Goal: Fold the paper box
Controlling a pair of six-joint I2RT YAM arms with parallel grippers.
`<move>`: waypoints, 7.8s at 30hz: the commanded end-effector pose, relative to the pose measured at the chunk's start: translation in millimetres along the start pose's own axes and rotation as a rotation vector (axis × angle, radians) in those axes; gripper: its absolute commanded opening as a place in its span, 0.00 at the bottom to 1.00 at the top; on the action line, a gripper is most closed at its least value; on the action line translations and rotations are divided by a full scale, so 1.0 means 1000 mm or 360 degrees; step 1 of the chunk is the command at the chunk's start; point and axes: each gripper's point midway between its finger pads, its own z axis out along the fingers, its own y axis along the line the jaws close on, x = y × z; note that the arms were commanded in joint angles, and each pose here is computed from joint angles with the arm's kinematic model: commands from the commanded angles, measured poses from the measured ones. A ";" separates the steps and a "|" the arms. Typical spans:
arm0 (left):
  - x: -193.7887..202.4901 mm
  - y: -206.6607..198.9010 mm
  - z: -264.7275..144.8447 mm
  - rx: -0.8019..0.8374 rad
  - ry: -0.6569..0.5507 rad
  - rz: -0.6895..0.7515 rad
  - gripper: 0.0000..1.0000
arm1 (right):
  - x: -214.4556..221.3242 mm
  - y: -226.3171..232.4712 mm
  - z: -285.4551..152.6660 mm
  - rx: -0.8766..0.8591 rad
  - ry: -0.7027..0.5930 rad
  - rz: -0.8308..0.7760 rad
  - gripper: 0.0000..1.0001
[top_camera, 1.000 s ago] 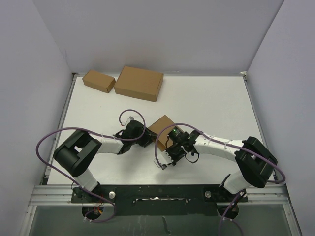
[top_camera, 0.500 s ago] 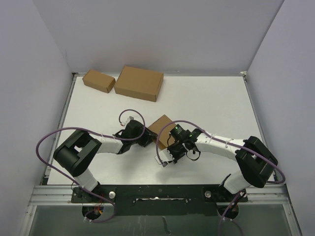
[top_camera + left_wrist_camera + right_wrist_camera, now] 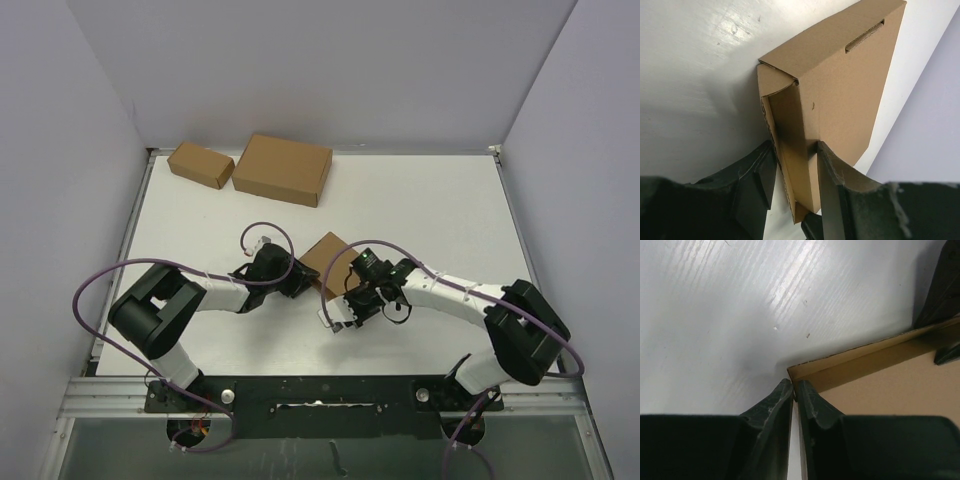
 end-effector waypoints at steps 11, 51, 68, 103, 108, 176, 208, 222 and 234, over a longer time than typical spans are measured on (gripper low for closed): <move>0.008 0.035 0.004 -0.0189 0.0055 -0.0014 0.33 | -0.032 -0.014 -0.041 0.0150 -0.0276 0.0148 0.40; 0.009 0.037 -0.018 -0.0190 -0.0168 -0.0427 0.33 | 0.002 -0.038 -0.001 0.0429 0.0225 0.0499 0.76; 0.009 0.040 -0.018 -0.0189 -0.0182 -0.0435 0.33 | 0.007 -0.046 -0.005 0.0492 0.0303 0.0494 0.35; -0.008 0.002 -0.086 0.0161 -0.0267 0.0443 0.47 | 0.008 -0.106 -0.105 0.0491 -0.0679 0.1328 0.52; -0.008 0.019 -0.098 0.0136 -0.0210 0.0604 0.19 | 0.064 -0.151 -0.108 0.0625 -0.0443 0.1519 0.21; -0.107 0.001 0.018 -0.0534 0.0076 0.0886 0.07 | 0.132 -0.162 -0.042 0.0593 -0.0005 0.2151 0.11; -0.106 -0.047 -0.024 -0.0257 -0.0118 0.0902 0.20 | 0.113 -0.139 -0.076 0.0674 -0.0112 0.1967 0.20; -0.023 0.008 -0.069 -0.0287 -0.0001 0.0762 0.13 | 0.098 -0.068 -0.050 0.0430 -0.0096 0.2119 0.20; 0.024 -0.016 -0.007 -0.0349 0.0136 0.0840 0.09 | 0.074 -0.067 -0.029 0.0312 -0.0132 0.2091 0.17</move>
